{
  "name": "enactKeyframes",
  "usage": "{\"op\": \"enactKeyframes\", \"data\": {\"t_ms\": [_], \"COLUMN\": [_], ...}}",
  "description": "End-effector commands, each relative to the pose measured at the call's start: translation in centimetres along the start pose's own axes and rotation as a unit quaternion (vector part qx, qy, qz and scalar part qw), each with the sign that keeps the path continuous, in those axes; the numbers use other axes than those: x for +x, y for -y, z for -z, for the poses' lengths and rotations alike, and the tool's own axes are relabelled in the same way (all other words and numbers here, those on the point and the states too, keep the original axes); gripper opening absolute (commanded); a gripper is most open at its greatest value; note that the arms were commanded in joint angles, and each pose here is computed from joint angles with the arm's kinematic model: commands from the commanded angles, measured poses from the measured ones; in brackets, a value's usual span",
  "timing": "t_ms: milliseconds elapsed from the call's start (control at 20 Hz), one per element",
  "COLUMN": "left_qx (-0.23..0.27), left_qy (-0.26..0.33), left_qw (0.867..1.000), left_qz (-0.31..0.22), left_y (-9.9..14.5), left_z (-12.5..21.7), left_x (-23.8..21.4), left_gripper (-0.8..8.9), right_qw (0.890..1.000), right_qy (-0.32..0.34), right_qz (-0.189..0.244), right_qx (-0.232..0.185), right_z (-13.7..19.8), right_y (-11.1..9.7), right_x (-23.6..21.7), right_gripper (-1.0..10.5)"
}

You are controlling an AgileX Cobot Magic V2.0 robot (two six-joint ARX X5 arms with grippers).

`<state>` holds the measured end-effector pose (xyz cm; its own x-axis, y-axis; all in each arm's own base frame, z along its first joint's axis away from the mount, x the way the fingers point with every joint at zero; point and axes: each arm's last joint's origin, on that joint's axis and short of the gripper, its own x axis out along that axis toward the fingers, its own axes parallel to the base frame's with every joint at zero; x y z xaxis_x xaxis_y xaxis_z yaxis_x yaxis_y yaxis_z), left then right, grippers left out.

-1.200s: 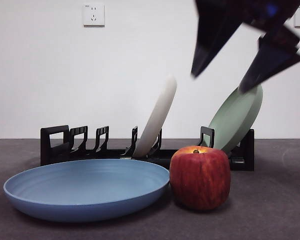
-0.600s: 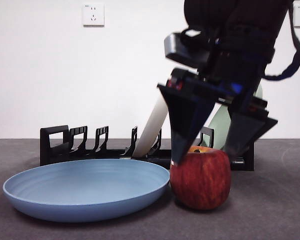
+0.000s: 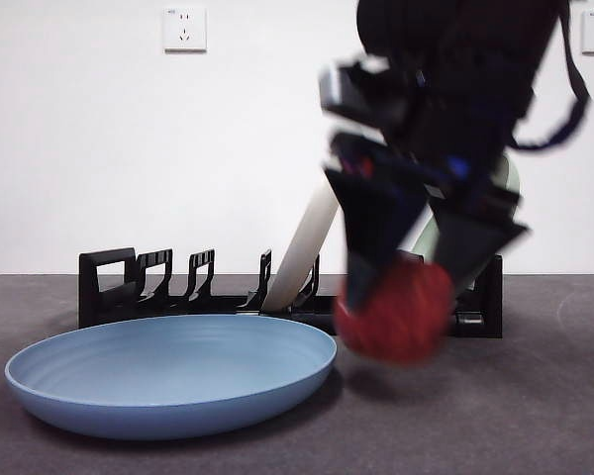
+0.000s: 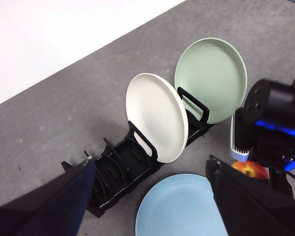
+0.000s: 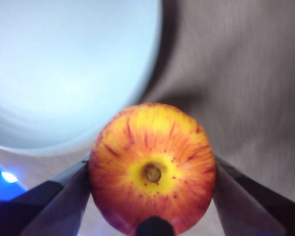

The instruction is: Take the blue plate from the plate rack,put the plate on the table,take the apple from the table,put the apple in the plate

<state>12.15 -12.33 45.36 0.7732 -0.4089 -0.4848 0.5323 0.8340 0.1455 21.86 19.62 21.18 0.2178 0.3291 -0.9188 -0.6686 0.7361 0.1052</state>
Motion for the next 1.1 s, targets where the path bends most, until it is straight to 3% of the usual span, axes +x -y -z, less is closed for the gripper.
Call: {"op": "enactKeyframes", "data": {"t_ms": [50, 300, 500, 800, 1100], "left_qx": [-0.007, -0.007, -0.007, -0.008, -0.008], "left_qy": [0.001, 0.002, 0.002, 0.001, 0.001], "left_qw": [1.000, 1.000, 1.000, 1.000, 1.000], "left_qz": [-0.002, -0.002, -0.002, -0.002, -0.002], "left_y": [0.0, 0.0, 0.0, 0.0, 0.0], "left_z": [0.0, 0.0, 0.0, 0.0, 0.0], "left_x": [0.0, 0.0, 0.0, 0.0, 0.0], "left_gripper": [3.77, 3.77, 3.77, 3.77, 3.77], "right_qw": [0.998, 0.987, 0.988, 0.993, 0.992], "right_qy": [0.059, 0.135, 0.116, 0.056, 0.039], "right_qz": [-0.016, -0.060, -0.067, -0.062, -0.063], "right_qx": [-0.014, -0.063, -0.077, -0.082, -0.107], "right_z": [-2.1, -5.0, -6.8, -7.4, -7.0], "right_y": [-1.2, -4.4, -5.9, -6.2, -6.9], "right_x": [-2.3, -3.0, -0.3, 5.1, 5.5], "right_gripper": [-0.1, -0.1, -0.1, -0.1, 0.1]}}
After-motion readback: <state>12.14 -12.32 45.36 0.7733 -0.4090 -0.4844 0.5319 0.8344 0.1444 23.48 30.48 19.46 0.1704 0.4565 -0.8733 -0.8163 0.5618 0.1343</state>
